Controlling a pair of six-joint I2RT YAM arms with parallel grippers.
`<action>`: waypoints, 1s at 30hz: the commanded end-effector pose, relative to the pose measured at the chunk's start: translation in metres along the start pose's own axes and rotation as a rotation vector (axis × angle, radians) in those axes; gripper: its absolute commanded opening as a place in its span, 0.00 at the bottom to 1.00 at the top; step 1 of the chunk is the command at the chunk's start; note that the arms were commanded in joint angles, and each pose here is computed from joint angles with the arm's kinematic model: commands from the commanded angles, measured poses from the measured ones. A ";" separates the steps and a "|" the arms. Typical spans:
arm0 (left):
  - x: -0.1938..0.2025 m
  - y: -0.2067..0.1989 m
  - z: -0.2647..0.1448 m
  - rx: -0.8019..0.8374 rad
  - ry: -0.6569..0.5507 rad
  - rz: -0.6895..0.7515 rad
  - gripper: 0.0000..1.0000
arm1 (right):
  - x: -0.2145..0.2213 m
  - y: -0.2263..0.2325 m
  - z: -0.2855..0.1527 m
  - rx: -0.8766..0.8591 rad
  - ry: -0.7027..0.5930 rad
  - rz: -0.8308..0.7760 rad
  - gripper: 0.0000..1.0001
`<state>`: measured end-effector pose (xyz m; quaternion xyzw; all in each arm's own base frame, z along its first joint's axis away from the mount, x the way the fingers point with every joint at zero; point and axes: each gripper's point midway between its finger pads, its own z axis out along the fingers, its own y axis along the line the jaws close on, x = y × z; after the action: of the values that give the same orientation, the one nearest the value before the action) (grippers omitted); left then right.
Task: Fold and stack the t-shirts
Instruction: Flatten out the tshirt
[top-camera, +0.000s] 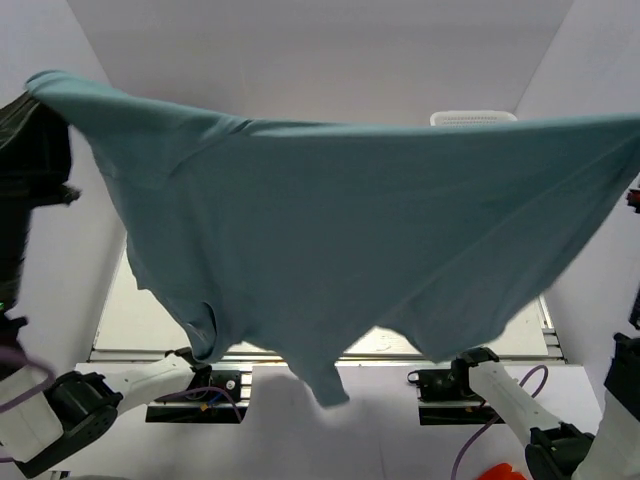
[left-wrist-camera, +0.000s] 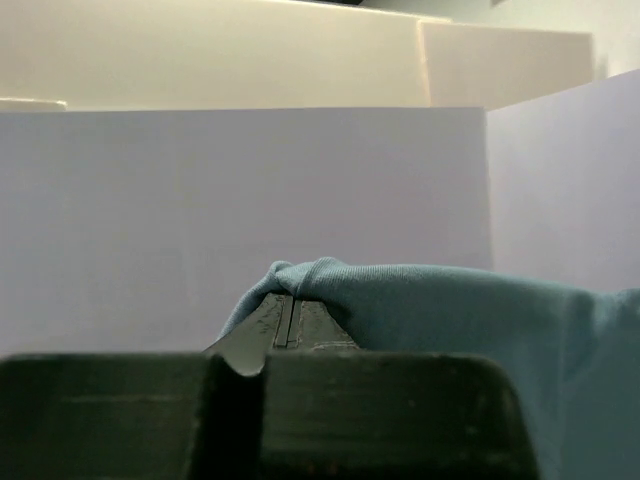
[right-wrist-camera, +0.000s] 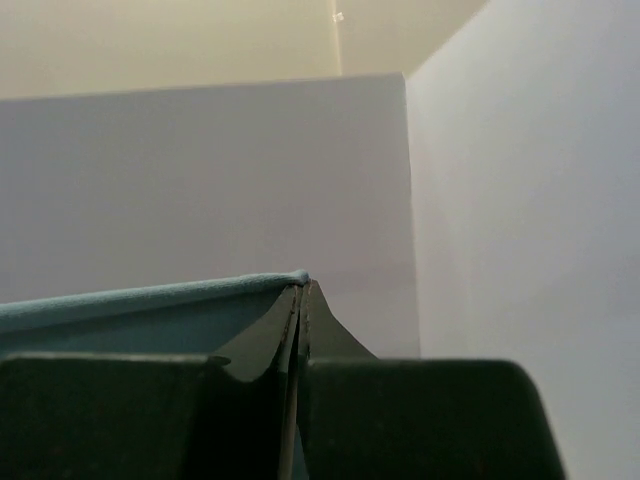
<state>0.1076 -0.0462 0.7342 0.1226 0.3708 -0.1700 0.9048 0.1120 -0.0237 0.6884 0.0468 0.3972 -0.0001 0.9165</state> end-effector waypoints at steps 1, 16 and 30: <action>0.072 0.003 0.044 -0.100 0.124 0.082 0.00 | 0.070 -0.007 0.025 0.097 0.138 -0.083 0.00; 0.612 0.111 -0.015 -0.502 0.943 0.629 0.00 | 0.613 0.082 -0.044 -0.166 1.198 -0.155 0.00; 0.758 0.114 -0.059 -0.356 1.106 0.456 0.00 | 0.750 0.079 -0.062 -0.165 1.415 -0.280 0.00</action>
<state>0.6087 -0.0707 0.1302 0.1306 0.7946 0.2164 0.5520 0.5604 0.0928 0.0760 -0.0944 0.9168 -0.0493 0.3848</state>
